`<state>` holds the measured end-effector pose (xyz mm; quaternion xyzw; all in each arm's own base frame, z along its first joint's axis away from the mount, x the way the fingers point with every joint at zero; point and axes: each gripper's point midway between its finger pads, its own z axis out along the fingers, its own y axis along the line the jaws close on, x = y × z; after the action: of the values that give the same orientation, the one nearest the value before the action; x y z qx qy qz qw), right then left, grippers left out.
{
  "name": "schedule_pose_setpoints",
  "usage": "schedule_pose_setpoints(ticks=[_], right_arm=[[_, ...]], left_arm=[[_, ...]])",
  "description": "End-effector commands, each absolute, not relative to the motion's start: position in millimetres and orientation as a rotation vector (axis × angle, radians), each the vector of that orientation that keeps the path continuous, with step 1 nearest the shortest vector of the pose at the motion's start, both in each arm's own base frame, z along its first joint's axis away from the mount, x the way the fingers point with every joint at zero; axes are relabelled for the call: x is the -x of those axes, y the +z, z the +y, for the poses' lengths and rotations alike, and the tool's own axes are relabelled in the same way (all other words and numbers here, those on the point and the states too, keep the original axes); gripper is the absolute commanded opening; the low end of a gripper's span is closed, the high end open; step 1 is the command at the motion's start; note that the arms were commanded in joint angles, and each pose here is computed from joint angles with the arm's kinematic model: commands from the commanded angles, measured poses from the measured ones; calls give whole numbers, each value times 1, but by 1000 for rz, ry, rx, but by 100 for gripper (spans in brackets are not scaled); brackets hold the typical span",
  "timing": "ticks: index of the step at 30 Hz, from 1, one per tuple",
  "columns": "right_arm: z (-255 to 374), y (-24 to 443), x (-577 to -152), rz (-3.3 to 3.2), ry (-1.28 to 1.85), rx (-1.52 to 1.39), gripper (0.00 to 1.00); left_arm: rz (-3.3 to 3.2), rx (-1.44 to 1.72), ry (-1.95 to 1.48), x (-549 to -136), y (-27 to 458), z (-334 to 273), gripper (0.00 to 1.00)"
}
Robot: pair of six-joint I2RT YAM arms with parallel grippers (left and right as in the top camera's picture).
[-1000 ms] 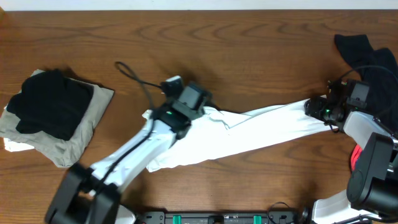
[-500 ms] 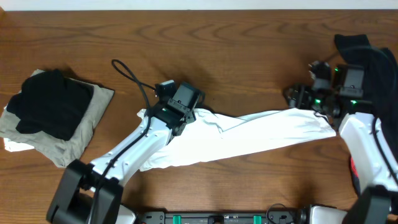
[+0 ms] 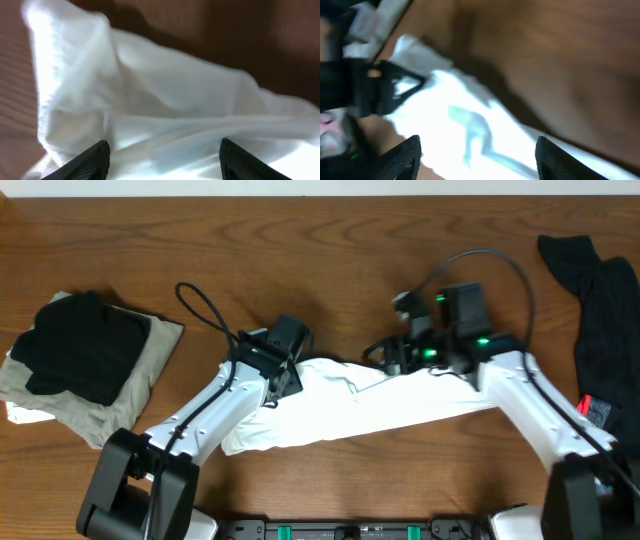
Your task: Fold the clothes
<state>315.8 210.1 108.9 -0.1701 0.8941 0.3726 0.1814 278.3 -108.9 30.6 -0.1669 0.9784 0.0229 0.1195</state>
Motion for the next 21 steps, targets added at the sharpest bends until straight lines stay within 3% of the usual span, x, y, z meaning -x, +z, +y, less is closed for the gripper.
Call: schedule_pose_setpoints(ticks=[1, 11, 21], right_arm=[[242, 103, -289, 2562, 1244, 540, 71], [284, 88, -247, 2623, 1483, 655, 69], [289, 83, -243, 2668, 1513, 609, 66]], left_arm=[[2938, 497, 52, -259, 16, -109, 71], [2973, 499, 58, -250, 13, -108, 71], [2976, 498, 62, -249, 13, -107, 71]])
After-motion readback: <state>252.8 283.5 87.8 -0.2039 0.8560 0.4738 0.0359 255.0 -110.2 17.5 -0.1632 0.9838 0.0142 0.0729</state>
